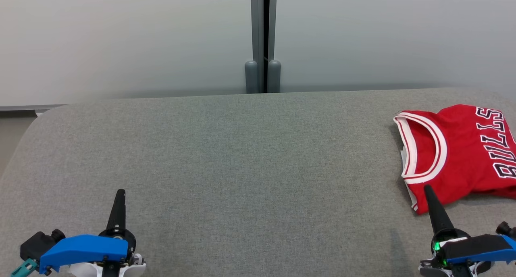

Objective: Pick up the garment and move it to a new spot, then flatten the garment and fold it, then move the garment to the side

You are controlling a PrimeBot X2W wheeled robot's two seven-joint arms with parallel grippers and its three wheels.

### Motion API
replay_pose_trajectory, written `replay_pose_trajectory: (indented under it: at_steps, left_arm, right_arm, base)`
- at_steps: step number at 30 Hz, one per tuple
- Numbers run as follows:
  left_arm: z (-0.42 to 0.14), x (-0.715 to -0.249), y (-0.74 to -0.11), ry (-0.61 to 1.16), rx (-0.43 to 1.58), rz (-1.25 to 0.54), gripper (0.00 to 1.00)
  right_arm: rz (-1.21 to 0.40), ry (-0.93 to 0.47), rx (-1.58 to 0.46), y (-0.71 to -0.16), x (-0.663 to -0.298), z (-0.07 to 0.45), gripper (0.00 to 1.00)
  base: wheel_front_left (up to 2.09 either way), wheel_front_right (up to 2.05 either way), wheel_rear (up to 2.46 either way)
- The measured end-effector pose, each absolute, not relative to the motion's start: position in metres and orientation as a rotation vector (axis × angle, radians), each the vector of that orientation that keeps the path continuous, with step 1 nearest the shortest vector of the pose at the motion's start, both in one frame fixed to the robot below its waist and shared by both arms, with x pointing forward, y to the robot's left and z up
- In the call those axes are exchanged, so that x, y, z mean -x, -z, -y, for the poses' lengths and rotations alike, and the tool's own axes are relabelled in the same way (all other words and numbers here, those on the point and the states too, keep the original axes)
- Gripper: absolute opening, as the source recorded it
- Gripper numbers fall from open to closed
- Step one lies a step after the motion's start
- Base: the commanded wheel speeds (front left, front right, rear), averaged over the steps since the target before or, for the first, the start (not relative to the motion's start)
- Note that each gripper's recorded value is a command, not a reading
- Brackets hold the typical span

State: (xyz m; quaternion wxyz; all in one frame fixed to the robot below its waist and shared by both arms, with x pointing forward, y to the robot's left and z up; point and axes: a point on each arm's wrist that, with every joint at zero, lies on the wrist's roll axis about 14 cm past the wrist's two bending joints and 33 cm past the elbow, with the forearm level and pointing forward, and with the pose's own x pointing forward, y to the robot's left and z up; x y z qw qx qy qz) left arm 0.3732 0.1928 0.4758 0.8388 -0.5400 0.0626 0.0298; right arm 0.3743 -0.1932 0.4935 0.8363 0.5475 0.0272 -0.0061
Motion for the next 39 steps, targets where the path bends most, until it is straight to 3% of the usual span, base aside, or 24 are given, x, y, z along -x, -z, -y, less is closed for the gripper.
replay_pose_trajectory:
  at_steps: [39]
  left_arm:
    - [-0.198,-0.385,-0.497,-0.027,1.489,-0.039,0.00]
  right_arm:
    - [-0.021,0.013,-1.492,-0.501,-0.385,0.198,0.00]
  base:
    - [0.00,0.00,0.00]
